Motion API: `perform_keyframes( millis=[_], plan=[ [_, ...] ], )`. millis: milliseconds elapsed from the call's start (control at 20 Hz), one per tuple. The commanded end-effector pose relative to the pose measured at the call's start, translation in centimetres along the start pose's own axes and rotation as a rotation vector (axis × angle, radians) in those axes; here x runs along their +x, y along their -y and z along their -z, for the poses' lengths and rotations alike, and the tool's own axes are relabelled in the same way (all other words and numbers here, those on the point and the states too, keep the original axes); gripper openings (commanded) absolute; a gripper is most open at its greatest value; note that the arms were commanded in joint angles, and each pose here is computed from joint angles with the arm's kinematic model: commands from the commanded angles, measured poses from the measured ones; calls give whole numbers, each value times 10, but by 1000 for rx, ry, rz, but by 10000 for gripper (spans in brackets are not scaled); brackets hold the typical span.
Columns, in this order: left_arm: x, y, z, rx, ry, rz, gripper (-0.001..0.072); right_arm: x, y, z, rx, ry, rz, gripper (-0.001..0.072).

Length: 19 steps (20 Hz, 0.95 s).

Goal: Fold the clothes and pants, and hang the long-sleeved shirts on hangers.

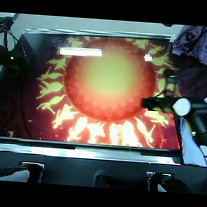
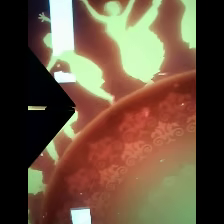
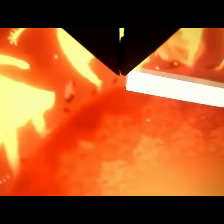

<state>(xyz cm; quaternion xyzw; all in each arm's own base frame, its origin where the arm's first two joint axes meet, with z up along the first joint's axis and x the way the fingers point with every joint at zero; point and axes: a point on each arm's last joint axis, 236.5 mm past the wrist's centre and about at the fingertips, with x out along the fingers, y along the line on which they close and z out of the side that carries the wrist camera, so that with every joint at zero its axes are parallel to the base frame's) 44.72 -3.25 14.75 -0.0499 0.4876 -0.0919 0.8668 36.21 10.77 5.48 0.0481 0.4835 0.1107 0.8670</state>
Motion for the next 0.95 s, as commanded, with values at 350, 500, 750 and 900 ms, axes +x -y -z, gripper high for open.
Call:
perform_keyframes(
  millis=[350, 500, 750, 900],
  plan=[
    [-11, 3, 5, 39, 98, -32, 20, 6, -58, 10, -135, -4, -88, 35],
    [-11, 3, 5, 39, 97, -32, 21, 6, -58, 10, -135, -4, -88, 35],
    [-11, 3, 5, 39, 97, -32, 21, 6, -58, 10, -135, -4, -88, 35],
    [-11, 3, 5, 39, 97, -32, 20, 6, -58, 10, -135, -4, -88, 35]
  ],
)
